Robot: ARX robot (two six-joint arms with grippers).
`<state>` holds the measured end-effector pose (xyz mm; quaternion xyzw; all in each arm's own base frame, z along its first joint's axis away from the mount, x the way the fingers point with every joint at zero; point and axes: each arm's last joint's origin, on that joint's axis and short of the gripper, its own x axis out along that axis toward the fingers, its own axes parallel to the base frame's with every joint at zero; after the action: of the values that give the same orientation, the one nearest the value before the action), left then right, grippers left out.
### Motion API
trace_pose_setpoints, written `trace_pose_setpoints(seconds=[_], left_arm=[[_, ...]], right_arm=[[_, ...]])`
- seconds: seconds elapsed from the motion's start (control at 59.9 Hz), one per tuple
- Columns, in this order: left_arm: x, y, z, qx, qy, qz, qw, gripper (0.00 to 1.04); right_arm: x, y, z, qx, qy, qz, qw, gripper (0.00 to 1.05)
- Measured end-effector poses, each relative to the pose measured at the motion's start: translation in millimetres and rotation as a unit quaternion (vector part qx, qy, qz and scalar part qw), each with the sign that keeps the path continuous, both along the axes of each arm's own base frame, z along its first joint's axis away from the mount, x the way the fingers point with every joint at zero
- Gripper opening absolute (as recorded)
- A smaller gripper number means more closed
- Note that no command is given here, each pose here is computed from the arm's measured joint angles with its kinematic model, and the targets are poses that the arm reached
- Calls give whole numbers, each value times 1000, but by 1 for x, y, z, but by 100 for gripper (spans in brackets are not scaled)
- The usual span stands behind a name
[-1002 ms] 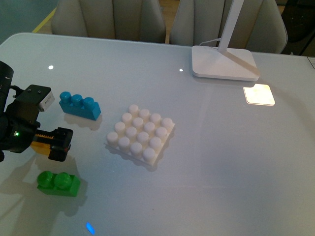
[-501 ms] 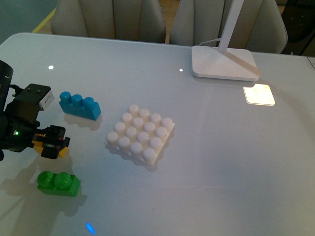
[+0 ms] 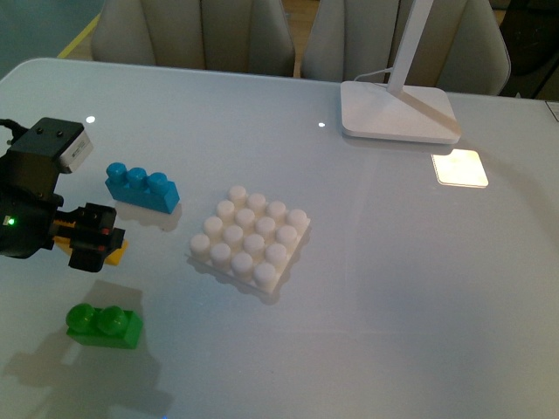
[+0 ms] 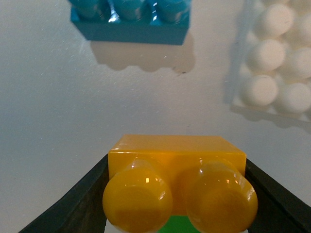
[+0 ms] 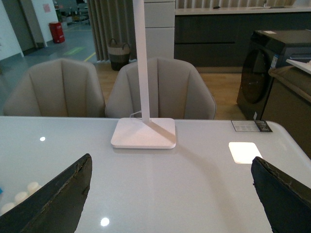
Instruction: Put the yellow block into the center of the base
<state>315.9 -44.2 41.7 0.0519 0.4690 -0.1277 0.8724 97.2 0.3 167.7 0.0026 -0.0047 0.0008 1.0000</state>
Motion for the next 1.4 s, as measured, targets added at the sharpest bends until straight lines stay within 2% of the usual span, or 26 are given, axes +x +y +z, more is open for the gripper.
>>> trace_pose_setpoints(seconds=[0.167, 0.434, 0.868, 1.052, 1.403], left_arm=[[-10, -32, 14, -3, -10, -36, 999, 63], [-22, -86, 11, -13, 2, -67, 998, 63], [1, -118, 4, -20, -4, -65, 998, 63], [2, -141, -1, -21, -5, -84, 996, 63], [10, -159, -9, -19, 1, -87, 996, 63]], right_arm=[[0, 0, 0, 0, 0, 0, 1000, 96], [0, 0, 0, 0, 0, 0, 1000, 96], [0, 0, 0, 0, 0, 0, 1000, 96], [0, 0, 0, 0, 0, 0, 1000, 96], [0, 0, 0, 0, 0, 0, 1000, 96]])
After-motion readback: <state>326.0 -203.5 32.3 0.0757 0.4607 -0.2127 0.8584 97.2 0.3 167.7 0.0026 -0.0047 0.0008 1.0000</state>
